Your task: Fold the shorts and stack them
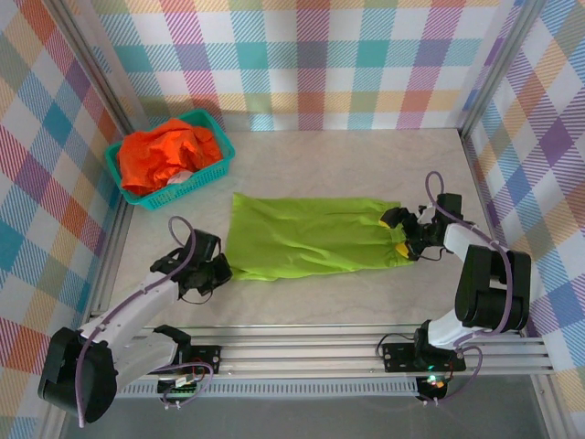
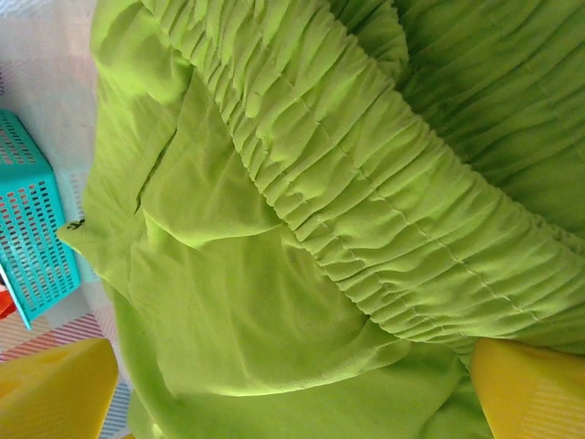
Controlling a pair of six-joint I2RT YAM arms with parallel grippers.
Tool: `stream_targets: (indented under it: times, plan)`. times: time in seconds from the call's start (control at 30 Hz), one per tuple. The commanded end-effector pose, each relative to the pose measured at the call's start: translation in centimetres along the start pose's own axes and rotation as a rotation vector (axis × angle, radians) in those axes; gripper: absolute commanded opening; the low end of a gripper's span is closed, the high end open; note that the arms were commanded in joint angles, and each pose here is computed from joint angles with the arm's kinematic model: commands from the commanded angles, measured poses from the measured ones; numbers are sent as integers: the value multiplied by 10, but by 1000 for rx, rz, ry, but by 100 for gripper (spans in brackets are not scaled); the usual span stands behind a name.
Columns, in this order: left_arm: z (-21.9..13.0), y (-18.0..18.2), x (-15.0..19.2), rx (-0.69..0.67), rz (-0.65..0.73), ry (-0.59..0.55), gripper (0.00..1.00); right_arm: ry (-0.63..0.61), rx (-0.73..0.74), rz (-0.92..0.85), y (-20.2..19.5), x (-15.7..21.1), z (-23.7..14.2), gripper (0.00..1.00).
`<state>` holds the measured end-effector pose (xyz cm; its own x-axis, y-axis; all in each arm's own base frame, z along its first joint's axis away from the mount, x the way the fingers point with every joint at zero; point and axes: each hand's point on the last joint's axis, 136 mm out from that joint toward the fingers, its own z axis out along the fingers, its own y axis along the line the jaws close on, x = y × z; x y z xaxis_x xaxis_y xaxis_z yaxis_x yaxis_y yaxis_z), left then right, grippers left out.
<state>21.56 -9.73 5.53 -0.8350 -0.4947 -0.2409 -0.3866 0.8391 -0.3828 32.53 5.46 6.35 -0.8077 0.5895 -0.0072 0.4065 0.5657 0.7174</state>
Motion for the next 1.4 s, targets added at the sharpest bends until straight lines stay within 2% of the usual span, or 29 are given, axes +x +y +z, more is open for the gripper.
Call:
stream_targets:
  times: [0.0, 0.07, 0.2, 0.3, 0.47, 0.57, 0.8, 1.0, 1.1, 1.37]
  plan:
    - [-3, 18, 5, -69, -15, 29, 12, 51, 99, 69, -35, 18, 7, 100]
    - [-21, -4, -3, 5, 13, 14, 22, 49, 53, 33, -20, 20, 1, 100]
    - [-82, -51, -33, 182, 64, -114, 72, -33, 22, -103, 10, 15, -28, 100]
    - [-107, -90, -43, 328, 87, -122, 92, -104, 54, -222, 23, 8, -48, 99]
    - [-79, -132, -42, 456, 76, -39, 98, -189, 194, -310, 17, -13, -66, 99]
    - [-47, -136, -37, 426, 79, -14, 99, -179, 242, -345, 9, -23, -61, 99]
    - [32, -100, -18, 290, 59, 46, 99, -40, 309, -339, -16, -35, -29, 100]
    - [64, -75, 0, 223, 49, 95, 99, 39, 299, -309, -30, -33, -5, 96]
    - [71, -67, 3, 198, 54, 106, 98, 72, 304, -303, -36, -29, 5, 91]
    - [78, -58, 9, 167, 60, 120, 98, 114, 291, -316, -34, -16, 22, 64]
